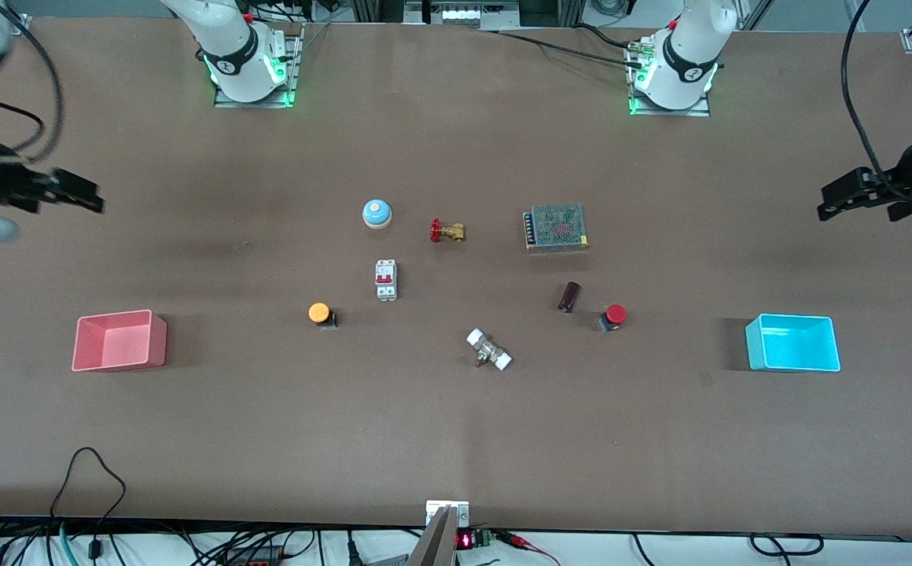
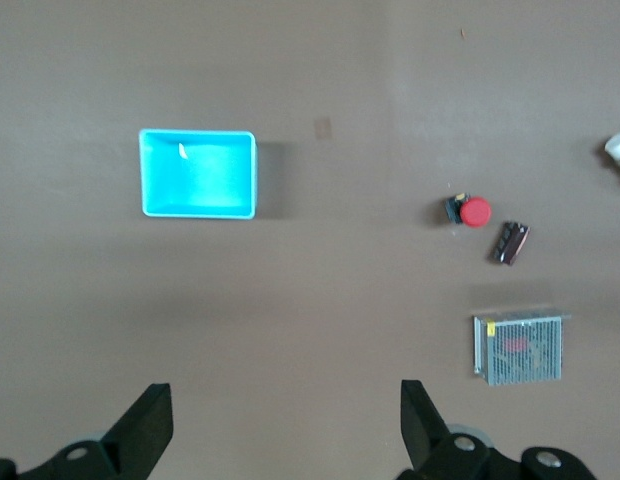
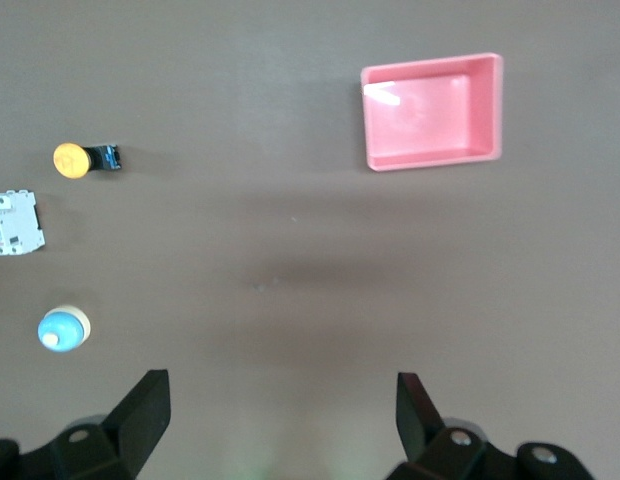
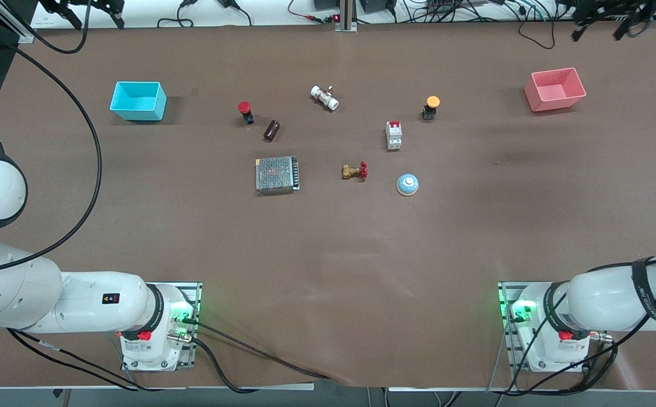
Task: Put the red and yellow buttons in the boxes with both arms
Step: 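Move the right gripper toward the yellow button while the left gripper reaches the red button, then lower both grippers and grasp the yellow and red buttons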
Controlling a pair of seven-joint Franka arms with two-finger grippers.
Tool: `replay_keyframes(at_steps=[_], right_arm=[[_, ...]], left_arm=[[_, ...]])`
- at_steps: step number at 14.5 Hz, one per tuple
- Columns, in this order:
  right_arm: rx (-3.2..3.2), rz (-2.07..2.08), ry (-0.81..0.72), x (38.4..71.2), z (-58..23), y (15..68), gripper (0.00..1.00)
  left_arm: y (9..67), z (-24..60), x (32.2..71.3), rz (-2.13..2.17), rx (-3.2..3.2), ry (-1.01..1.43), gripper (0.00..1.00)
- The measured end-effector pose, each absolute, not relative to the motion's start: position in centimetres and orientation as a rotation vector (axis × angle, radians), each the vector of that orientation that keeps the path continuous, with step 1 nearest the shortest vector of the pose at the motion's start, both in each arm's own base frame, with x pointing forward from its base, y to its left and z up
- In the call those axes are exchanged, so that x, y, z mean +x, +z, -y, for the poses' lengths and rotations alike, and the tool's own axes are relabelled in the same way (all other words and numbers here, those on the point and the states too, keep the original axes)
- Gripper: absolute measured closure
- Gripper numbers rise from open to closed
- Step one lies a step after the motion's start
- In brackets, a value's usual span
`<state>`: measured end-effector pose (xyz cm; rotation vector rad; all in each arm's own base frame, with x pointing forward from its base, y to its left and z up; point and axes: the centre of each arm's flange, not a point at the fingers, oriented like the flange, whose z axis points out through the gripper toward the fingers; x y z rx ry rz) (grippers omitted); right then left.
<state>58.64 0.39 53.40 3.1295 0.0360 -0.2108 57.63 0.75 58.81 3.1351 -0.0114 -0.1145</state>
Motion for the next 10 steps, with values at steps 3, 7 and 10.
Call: replay_keyframes(at_steps=[3, 7, 10], right_arm=[[3.106, -0.034, -0.227, 61.5, -7.8, 46.7, 0.0], [3.086, -0.067, -0.187, 62.3, -17.9, 40.0, 0.0], [3.096, -0.117, -0.191, 62.4, -21.1, 36.8, 0.0]], left_arm=[[55.0, 2.1, 59.1, 0.02, 3.127, -0.22, 0.0], [48.9, 5.6, 61.9, -0.102, 3.115, -0.271, 0.0], [43.1, 9.2, 64.2, -0.217, 3.095, -0.269, 0.0]])
